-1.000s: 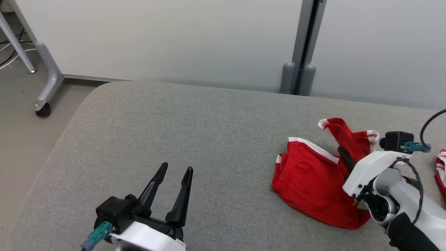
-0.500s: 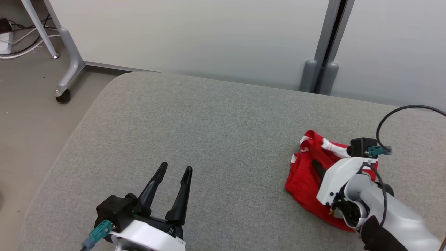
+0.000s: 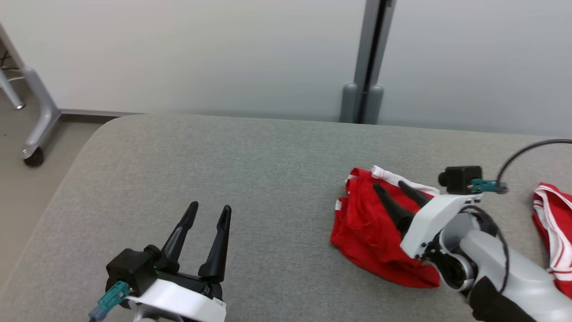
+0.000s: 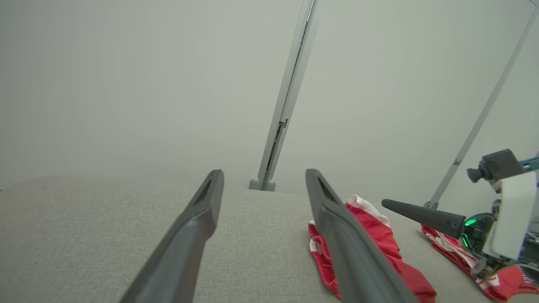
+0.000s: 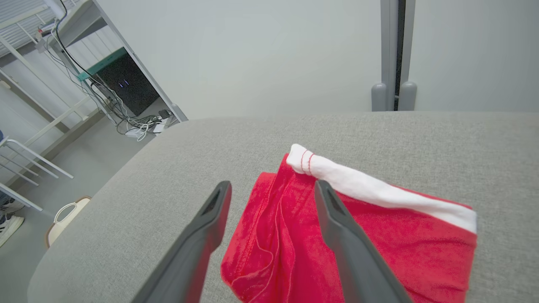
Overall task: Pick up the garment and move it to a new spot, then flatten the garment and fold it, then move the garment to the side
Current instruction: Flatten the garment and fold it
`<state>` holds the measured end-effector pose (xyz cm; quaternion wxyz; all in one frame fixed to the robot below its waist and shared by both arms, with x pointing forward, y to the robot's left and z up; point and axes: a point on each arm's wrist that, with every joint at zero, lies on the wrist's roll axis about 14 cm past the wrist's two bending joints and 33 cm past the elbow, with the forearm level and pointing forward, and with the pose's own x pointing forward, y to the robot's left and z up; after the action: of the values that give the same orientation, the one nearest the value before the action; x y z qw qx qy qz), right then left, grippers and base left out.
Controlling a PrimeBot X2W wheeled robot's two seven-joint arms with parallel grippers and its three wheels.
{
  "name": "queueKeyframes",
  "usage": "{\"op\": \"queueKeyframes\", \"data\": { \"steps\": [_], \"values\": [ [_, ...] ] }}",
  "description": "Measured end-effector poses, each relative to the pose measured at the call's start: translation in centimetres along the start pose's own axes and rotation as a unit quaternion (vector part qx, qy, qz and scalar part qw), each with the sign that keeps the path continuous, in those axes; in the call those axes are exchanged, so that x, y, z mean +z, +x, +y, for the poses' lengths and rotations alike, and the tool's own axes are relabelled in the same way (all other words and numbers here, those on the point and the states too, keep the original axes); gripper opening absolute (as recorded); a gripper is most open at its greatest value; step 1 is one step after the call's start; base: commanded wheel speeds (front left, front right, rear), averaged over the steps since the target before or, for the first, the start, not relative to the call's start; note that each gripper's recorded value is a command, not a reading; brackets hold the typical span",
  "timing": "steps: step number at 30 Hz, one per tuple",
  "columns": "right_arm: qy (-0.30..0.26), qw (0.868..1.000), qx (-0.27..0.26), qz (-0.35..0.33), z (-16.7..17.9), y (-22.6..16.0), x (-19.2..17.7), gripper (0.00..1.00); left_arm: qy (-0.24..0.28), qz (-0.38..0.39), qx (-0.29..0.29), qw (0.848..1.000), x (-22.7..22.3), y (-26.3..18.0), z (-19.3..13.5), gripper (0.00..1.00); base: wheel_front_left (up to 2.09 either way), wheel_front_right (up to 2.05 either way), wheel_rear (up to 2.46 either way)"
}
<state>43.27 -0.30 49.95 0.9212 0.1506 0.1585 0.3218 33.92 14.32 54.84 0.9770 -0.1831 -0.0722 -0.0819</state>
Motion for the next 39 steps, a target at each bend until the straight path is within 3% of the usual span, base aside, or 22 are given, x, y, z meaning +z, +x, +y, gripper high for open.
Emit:
{"op": "queueKeyframes", "data": {
  "steps": [4, 10, 14, 21, 25, 39],
  "values": [
    [-0.02, 0.997, -0.017, -0.076, -2.1, -2.5, 3.6, 1.0, 0.003, -0.01, -0.011, 1.0, 0.6, 0.6, -0.6, 1.0, 0.0, 0.0, 0.0],
    [-0.063, 0.983, -0.085, -0.149, -7.0, -7.5, 7.1, 1.0, 0.021, -0.027, -0.014, 0.999, 1.6, 1.3, -0.7, 1.0, 0.0, 0.0, 0.0],
    [-0.08, 0.96, -0.129, -0.234, -8.8, -11.4, 10.7, 1.0, 0.036, -0.037, -0.011, 0.999, 2.1, 1.7, -0.4, 1.0, 0.0, 0.0, 0.0],
    [-0.1, 0.929, -0.204, -0.292, -9.0, -17.0, 8.7, 1.0, 0.057, -0.048, -0.001, 0.997, 2.4, 1.7, 0.0, 1.0, 0.0, 0.0, 0.0],
    [-0.108, 0.922, -0.232, -0.292, -8.5, -18.7, 6.8, 1.0, 0.067, -0.046, 0.002, 0.997, 2.0, 1.5, 0.2, 1.0, 0.0, 0.0, 0.0],
    [-0.136, 0.924, -0.24, -0.265, -6.8, -18.7, 4.3, 1.0, 0.114, -0.006, 0.002, 0.993, -0.9, 0.2, 0.6, 1.0, 0.0, 0.0, 0.0]
  ]
}}
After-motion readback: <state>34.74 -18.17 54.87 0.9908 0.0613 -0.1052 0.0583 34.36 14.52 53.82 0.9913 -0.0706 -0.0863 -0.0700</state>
